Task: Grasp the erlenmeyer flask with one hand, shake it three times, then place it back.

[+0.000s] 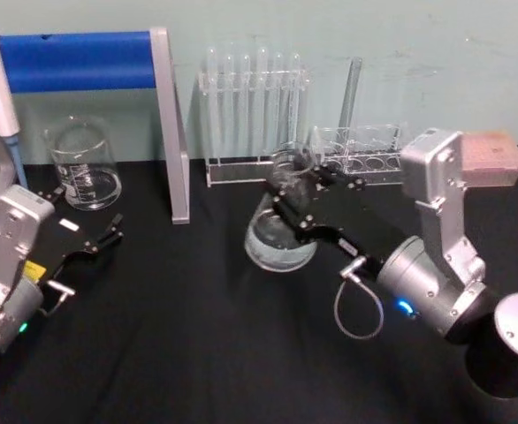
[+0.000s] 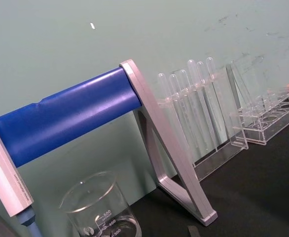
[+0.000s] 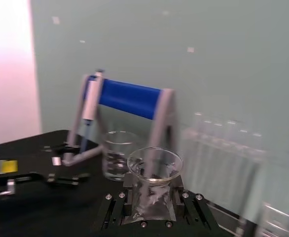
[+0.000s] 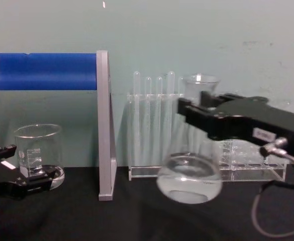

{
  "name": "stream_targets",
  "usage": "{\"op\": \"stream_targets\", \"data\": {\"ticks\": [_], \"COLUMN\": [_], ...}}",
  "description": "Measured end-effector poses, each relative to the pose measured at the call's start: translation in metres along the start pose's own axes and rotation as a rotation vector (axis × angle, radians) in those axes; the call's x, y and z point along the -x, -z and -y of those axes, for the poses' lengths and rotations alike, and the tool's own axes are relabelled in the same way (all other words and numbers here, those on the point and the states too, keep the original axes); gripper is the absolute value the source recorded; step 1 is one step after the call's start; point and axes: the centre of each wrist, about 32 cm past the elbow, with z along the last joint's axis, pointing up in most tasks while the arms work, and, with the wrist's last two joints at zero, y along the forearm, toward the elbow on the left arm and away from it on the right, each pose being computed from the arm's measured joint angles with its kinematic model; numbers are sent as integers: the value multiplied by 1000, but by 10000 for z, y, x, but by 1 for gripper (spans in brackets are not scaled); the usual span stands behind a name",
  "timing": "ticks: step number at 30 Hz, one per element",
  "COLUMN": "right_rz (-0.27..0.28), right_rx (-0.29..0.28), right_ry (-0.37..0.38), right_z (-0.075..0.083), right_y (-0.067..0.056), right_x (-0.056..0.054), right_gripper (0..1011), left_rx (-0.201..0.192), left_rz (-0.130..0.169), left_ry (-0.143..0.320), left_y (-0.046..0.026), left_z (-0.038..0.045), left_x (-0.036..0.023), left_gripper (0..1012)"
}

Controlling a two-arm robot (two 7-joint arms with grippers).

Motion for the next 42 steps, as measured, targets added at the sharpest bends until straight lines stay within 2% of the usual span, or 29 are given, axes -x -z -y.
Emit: {"op": "stream_targets", "data": {"ticks": [7,12,17,22,25,26,35,40,42], "right_rz": [-12,-14,-12,-7,1,1,27,40,44], "right_rx": [-10,-16,-16,-14,-9,-9,16,30,33], "right_ry": [-98,-117,-96,-29,48,48,290,390,406], "right_z": [-123,-174,-194,-165,-108,-108,154,314,345], "right_y": [11,11,18,18,22,22,21,16,14], "right_x": [100,108,56,-41,-141,-141,-414,-504,-518], "right_gripper": [457,457,457,457,457,457,457,457,457], "left_rx": [0,0,0,0,0,0,0,0,0], "left_rz": [0,0,0,0,0,0,0,0,0], "left_ry": [0,0,0,0,0,0,0,0,0], "left_y": [0,0,0,0,0,0,0,0,0], "left_z": [0,0,0,0,0,0,0,0,0], "left_x": [0,0,0,0,0,0,0,0,0], "left_gripper": [1001,1001,1001,1001,1001,1001,1001,1001,1001]}}
